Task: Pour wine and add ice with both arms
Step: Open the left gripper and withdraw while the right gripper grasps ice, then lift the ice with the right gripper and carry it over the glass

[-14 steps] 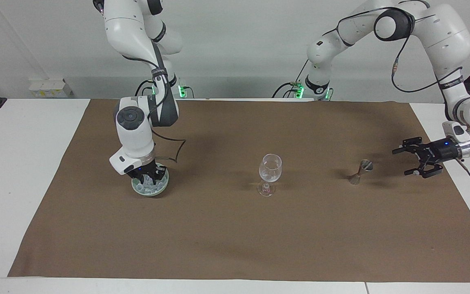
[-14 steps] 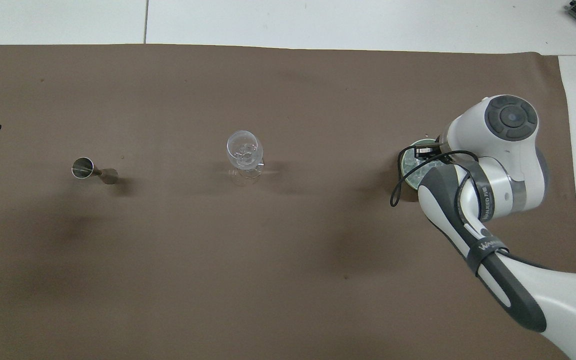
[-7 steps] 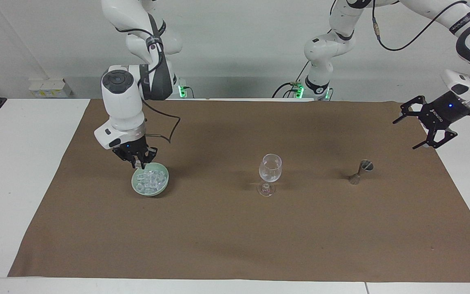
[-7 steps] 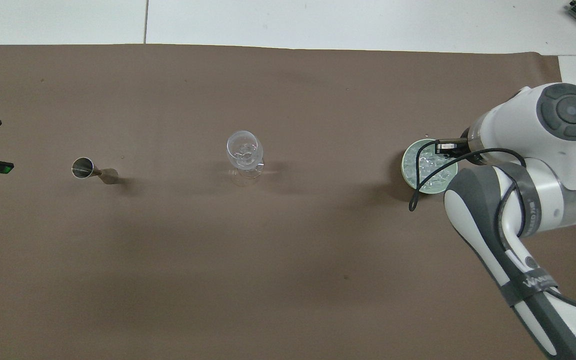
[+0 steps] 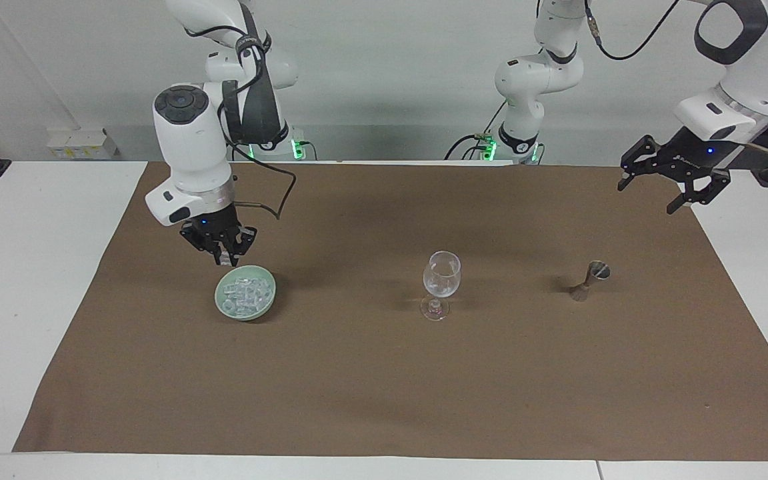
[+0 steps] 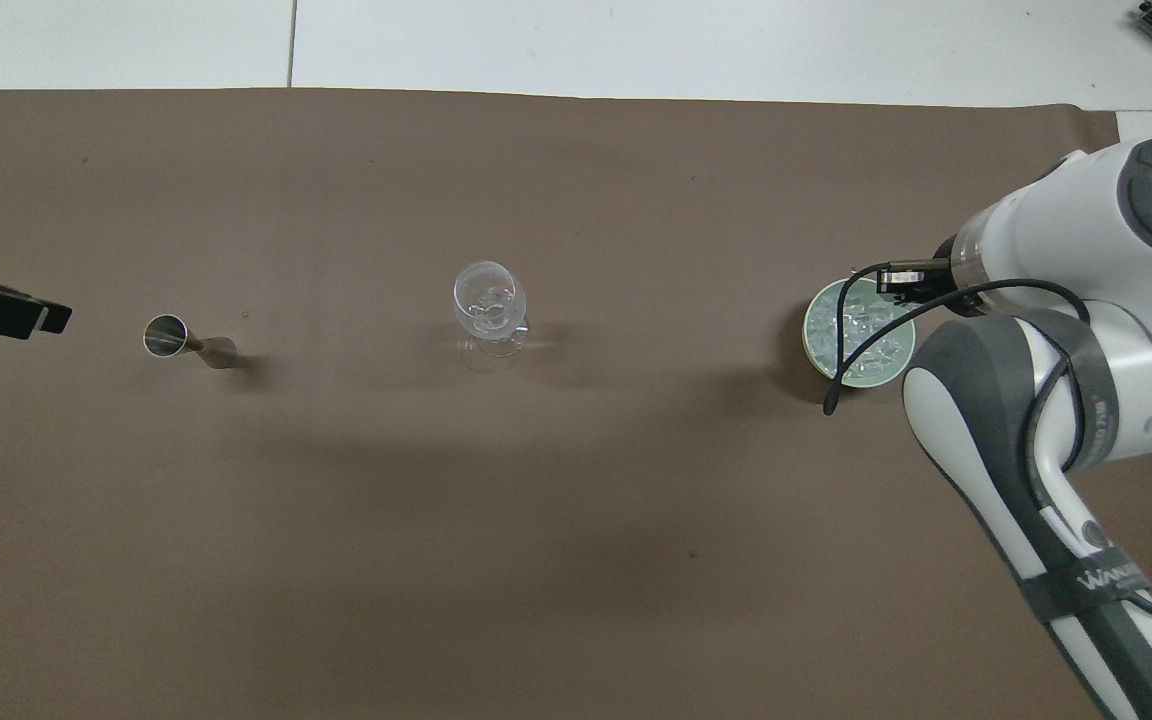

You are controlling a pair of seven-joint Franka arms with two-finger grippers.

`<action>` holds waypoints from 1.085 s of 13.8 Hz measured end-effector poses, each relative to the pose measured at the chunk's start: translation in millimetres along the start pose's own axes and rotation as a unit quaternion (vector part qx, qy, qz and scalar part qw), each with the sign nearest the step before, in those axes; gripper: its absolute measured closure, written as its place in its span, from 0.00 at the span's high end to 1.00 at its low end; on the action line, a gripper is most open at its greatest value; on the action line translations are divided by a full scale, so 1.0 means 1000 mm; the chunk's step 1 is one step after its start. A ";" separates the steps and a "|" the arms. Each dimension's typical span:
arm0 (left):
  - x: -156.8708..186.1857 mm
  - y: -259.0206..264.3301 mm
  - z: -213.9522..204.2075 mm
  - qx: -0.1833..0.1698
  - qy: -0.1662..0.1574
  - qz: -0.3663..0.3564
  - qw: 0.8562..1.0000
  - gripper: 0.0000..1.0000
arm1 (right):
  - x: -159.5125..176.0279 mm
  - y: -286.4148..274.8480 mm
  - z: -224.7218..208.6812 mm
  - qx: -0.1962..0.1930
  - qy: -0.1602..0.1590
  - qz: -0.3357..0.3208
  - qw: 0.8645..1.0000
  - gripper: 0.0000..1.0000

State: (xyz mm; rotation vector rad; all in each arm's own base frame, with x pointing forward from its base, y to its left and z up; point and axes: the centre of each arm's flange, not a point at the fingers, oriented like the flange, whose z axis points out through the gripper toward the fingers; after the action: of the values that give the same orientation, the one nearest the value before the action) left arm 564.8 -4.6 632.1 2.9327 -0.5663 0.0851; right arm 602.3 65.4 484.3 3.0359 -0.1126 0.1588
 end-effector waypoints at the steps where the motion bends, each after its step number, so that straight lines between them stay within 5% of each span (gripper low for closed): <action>1: -0.002 0.006 -0.005 0.008 0.001 -0.044 0.999 1.00 | 0.001 0.000 -0.005 0.000 0.001 0.000 1.000 0.27; 5: -0.012 0.029 -0.012 0.039 -0.004 -0.185 0.982 1.00 | 0.007 -0.001 -0.032 0.027 0.003 0.015 1.000 0.27; 11: -0.015 0.031 0.006 0.090 -0.019 -0.187 0.978 1.00 | 0.006 -0.045 -0.094 0.078 0.016 -0.001 0.997 0.27; 15: -0.013 0.029 0.008 0.092 -0.018 -0.186 0.978 1.00 | -0.005 -0.102 -0.118 0.115 0.020 0.024 0.993 0.27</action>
State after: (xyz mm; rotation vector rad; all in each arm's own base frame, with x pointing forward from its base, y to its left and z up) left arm 541.8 -28.0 626.9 3.1682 -0.0063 0.0435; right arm 593.6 179.5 591.1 3.2583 -0.1755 0.2521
